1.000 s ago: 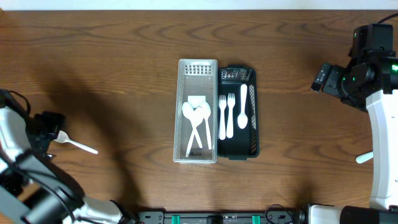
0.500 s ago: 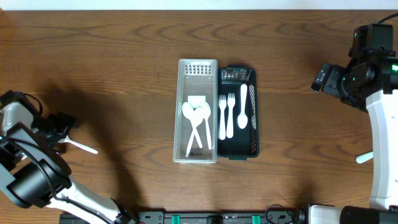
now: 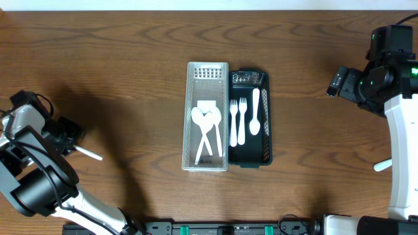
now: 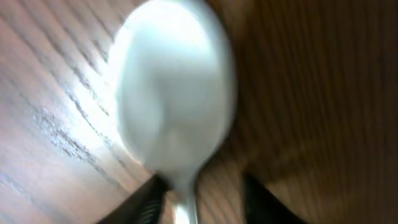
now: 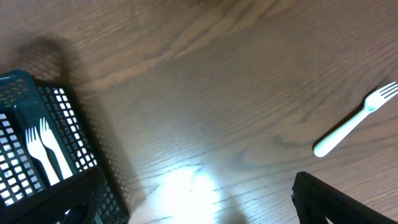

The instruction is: Pack container

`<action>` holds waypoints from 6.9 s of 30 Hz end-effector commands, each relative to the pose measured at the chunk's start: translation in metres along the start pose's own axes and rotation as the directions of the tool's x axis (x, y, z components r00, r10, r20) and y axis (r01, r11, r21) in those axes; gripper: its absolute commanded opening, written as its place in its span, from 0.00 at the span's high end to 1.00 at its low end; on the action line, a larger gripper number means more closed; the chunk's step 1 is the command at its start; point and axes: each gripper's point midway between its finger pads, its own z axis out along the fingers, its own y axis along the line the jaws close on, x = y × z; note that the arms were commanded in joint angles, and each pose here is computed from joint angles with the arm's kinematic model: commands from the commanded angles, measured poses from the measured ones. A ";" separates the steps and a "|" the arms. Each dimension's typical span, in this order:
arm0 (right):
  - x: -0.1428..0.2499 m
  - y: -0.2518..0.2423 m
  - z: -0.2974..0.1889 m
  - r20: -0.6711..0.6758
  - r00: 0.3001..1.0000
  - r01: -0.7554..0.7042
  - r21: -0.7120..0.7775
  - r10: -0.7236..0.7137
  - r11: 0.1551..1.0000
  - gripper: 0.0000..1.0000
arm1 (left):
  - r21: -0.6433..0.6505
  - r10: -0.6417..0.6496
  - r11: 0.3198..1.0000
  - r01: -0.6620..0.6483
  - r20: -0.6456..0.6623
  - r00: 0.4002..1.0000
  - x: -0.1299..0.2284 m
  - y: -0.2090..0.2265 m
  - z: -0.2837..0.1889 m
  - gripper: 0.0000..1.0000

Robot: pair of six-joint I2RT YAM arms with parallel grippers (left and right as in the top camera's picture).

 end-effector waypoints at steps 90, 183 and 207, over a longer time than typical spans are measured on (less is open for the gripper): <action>0.043 -0.222 0.124 -0.025 0.487 -0.872 0.047 0.873 0.488 0.01 | 0.051 0.458 0.827 -0.560 0.515 0.724 0.113 -0.151 -0.225 0.02; 0.083 -0.252 0.240 -0.169 0.627 -0.641 0.443 0.761 0.627 0.53 | 0.059 0.457 0.839 -0.541 0.464 0.759 0.115 -0.152 -0.210 0.02; 0.107 -0.258 0.244 -0.185 0.558 -0.684 0.449 0.809 0.574 0.63 | 0.058 0.457 0.839 -0.541 0.464 0.759 0.115 -0.152 -0.210 0.02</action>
